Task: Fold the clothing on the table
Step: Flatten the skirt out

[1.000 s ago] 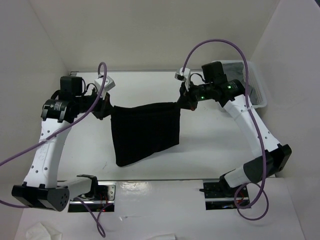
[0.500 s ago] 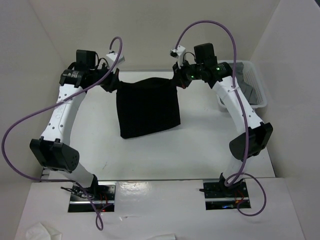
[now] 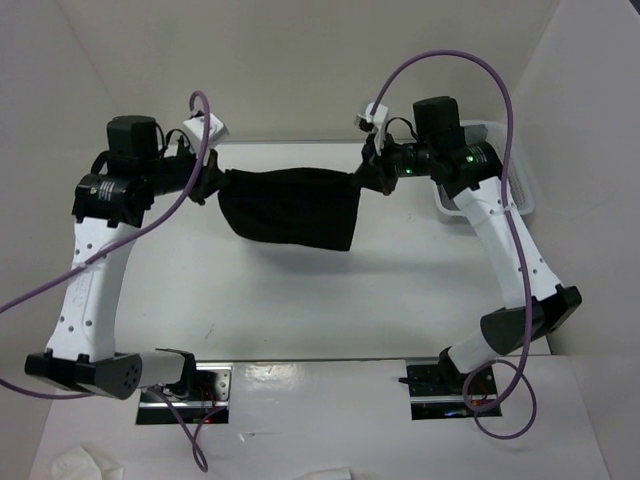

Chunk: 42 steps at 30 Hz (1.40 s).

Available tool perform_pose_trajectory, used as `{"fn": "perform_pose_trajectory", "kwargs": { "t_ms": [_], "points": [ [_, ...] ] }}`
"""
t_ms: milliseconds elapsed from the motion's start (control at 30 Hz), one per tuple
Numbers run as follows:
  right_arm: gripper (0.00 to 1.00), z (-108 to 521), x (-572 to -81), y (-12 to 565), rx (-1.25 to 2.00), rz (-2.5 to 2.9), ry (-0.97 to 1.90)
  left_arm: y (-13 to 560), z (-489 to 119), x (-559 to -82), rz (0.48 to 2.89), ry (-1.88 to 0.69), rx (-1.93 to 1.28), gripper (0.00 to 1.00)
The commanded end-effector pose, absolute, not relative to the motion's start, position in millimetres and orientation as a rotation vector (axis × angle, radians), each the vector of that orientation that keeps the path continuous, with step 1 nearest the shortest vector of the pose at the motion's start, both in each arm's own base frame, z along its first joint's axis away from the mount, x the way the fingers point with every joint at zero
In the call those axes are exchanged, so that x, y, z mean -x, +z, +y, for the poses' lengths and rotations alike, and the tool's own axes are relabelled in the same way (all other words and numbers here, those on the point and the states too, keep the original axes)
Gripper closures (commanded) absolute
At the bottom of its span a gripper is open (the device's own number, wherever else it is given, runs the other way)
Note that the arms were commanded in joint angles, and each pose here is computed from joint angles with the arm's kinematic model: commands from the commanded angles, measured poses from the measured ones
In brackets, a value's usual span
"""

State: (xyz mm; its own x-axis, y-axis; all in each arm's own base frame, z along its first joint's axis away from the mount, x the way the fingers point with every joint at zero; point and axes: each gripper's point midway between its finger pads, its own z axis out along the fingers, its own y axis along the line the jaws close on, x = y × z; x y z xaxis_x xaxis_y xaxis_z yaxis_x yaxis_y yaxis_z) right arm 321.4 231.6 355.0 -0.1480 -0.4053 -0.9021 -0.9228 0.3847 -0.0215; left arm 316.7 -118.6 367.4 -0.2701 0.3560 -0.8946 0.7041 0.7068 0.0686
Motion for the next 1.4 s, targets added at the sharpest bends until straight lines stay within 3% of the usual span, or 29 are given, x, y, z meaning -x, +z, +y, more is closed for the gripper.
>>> {"fn": "perform_pose_trajectory", "kwargs": {
  "t_ms": [0,267,467,733,967,1167,1367],
  "points": [
    [1.0,228,-286,361,1.266,1.667,0.778,379,-110,-287,1.837,-0.448,-0.834,1.0],
    [1.0,225,-247,340,1.358,1.668,0.894,335,-107,-252,1.928,-0.531,-0.85,1.0],
    [1.0,233,-266,305,1.303,1.762,0.942,291,-110,-255,2.021,-0.606,-0.853,1.0],
    [1.0,248,-361,261,1.143,1.886,0.795,236,-120,-338,2.132,-0.618,-0.85,1.0],
    [1.0,252,-442,244,1.054,1.93,0.605,240,-137,-429,2.103,-0.481,-0.864,1.0],
    [1.0,258,-484,251,0.997,1.894,0.525,237,-144,-484,2.085,-0.437,-0.829,1.0],
    [1.0,259,-517,201,0.978,1.977,0.468,197,-148,-514,2.14,-0.421,-0.816,1.0]
  ]
}}
